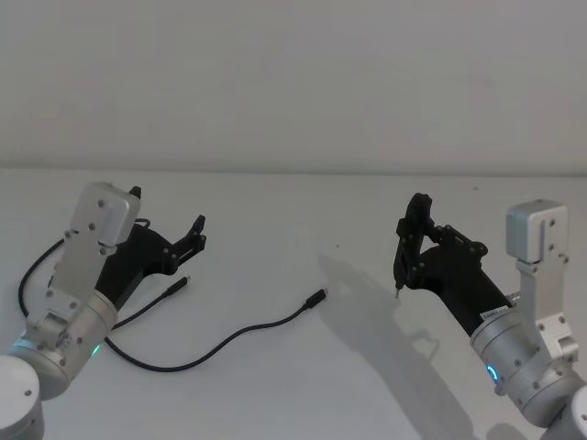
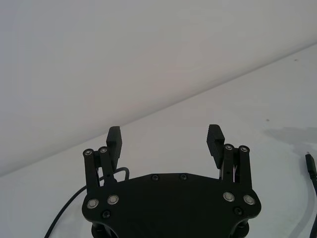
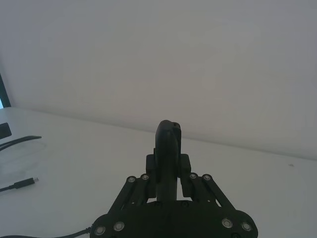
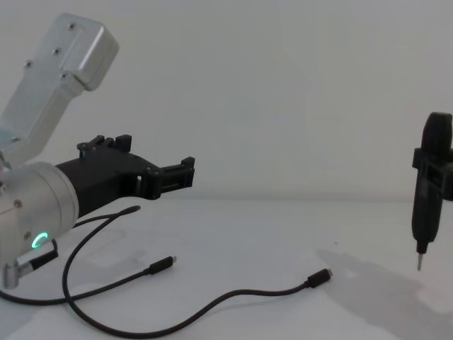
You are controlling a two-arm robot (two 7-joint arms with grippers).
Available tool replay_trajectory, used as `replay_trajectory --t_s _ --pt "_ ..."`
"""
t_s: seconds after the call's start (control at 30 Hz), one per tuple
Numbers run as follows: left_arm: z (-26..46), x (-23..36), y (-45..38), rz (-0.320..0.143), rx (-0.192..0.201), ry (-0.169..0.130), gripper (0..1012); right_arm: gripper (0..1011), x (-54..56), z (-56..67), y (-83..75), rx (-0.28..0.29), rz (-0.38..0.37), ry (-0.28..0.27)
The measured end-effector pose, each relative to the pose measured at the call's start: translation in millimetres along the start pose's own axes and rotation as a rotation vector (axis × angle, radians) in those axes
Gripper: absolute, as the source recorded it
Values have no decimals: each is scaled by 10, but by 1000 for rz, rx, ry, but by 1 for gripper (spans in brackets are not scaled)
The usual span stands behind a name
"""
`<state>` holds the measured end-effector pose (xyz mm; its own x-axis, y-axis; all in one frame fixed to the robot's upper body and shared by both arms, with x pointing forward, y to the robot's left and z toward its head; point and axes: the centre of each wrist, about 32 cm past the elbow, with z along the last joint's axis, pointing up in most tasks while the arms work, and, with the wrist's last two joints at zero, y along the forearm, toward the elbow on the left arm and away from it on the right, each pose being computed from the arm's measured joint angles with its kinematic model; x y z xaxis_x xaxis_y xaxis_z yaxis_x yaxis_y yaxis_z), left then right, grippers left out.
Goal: Pick up the data cable with the one hand.
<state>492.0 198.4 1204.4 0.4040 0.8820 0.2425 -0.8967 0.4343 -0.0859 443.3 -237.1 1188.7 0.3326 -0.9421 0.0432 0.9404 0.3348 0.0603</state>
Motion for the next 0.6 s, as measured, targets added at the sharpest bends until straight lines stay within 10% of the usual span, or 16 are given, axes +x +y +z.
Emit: replay_trajectory --t_s 0.6 --pt "0 0 0 0 0 0 1001 274 0 0 0 0 0 0"
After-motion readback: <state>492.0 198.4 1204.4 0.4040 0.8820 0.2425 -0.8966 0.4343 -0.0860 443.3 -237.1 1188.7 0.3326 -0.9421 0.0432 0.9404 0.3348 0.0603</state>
